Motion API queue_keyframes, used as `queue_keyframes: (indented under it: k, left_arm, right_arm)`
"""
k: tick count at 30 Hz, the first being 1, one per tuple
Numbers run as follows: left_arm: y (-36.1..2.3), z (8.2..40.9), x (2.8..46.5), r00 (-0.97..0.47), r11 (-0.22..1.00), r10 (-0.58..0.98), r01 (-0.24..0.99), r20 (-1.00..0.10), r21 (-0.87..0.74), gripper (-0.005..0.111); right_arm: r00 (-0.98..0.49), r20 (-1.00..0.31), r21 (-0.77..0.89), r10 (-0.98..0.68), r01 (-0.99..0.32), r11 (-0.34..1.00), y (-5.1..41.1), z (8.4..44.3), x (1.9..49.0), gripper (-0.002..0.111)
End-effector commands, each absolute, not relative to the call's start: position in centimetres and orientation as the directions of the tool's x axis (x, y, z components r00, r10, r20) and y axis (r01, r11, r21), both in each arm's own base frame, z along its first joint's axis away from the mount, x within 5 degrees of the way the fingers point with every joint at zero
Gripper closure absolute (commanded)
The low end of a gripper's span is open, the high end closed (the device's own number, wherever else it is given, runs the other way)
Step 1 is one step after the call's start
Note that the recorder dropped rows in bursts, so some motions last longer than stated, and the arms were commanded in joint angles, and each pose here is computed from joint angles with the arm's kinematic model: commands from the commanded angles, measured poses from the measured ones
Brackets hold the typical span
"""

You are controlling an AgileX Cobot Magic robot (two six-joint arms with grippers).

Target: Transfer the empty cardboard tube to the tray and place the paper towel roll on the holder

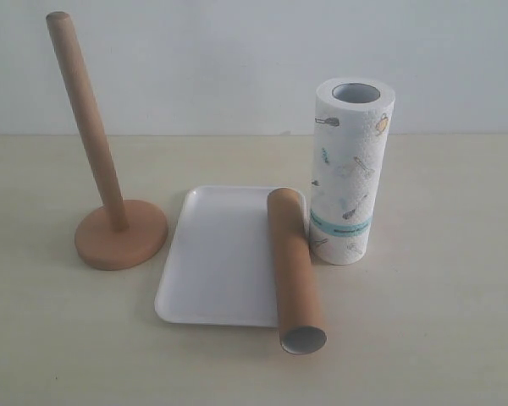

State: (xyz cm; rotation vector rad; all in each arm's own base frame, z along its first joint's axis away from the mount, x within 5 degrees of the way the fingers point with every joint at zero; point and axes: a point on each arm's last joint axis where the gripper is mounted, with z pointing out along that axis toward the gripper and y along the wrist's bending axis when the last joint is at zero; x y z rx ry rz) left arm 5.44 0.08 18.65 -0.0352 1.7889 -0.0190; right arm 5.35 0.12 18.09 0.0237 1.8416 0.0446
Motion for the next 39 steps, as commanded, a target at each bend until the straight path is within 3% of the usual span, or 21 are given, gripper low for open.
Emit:
queue_keyframes:
  k: [1,7,39]
  left_arm:
    - [0.04,18.54,5.43,-0.218,1.000,-0.031,-0.007,-0.976,-0.030,0.103]
    - [0.04,18.54,5.43,-0.218,0.999,0.036,0.008,-0.975,0.035,0.103]
    - [0.00,18.54,5.43,-0.218,1.000,0.021,0.009,-0.976,0.020,0.103]
  right_arm:
    - [-0.251,-0.967,0.038,0.035,-0.006,0.999,0.10,18.25,5.35,0.101]
    - [-0.251,-0.967,0.038,0.035,-0.006,0.999,0.10,18.25,5.35,0.101]
    - [-0.251,-0.967,0.038,0.035,-0.006,0.999,0.10,18.25,5.35,0.101]
